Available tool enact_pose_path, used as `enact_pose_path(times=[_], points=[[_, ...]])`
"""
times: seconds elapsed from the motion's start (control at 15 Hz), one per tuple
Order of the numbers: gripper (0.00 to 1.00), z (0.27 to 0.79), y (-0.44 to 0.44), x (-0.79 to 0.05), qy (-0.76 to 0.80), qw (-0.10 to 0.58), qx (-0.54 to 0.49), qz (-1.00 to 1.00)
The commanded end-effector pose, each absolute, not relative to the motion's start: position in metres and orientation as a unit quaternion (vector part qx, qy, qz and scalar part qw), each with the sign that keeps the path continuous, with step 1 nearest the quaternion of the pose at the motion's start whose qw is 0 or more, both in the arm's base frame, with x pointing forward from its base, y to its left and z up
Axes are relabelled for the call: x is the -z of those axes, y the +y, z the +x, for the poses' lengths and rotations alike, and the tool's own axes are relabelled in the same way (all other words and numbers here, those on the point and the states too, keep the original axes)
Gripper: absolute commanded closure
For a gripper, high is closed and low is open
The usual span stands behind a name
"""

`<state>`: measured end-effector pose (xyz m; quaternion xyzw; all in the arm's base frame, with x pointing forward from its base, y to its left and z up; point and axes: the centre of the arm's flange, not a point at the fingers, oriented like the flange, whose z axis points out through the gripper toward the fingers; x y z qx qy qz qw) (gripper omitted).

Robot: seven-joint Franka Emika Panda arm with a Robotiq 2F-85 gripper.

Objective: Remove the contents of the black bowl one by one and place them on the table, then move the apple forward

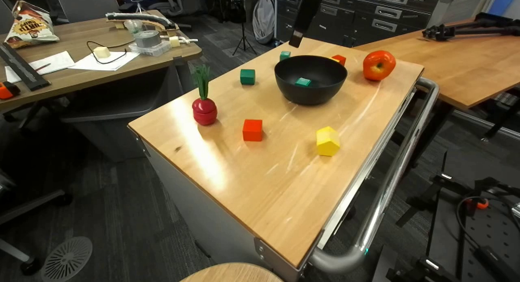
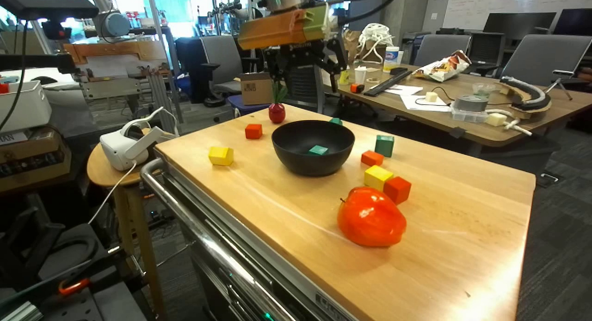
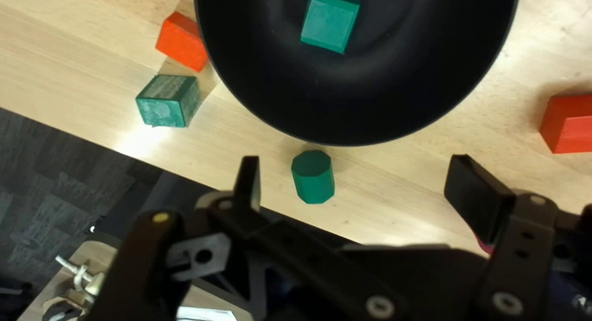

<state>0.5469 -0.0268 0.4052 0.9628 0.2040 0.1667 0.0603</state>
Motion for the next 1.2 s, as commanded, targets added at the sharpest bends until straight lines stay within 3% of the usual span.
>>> enact_pose_path(times=[0.0,0.07,0.13,0.33,0.8,1.13], points=[[0.00,0.592,-0.035,-0.377,0.164,0.052,-0.144,0.975],[0.00,0.598,-0.041,-0.368,0.150,0.054,-0.134,0.978],[0.00,0.569,-0.034,-0.372,0.174,0.053,-0.143,0.973],[0.00,0.584,-0.042,-0.354,0.158,0.052,-0.133,0.977],[0.00,0.557,-0.052,-0.318,0.148,0.040,-0.061,0.986],[0.01,0.558,-0.055,-0.293,0.142,0.037,-0.067,0.987]])
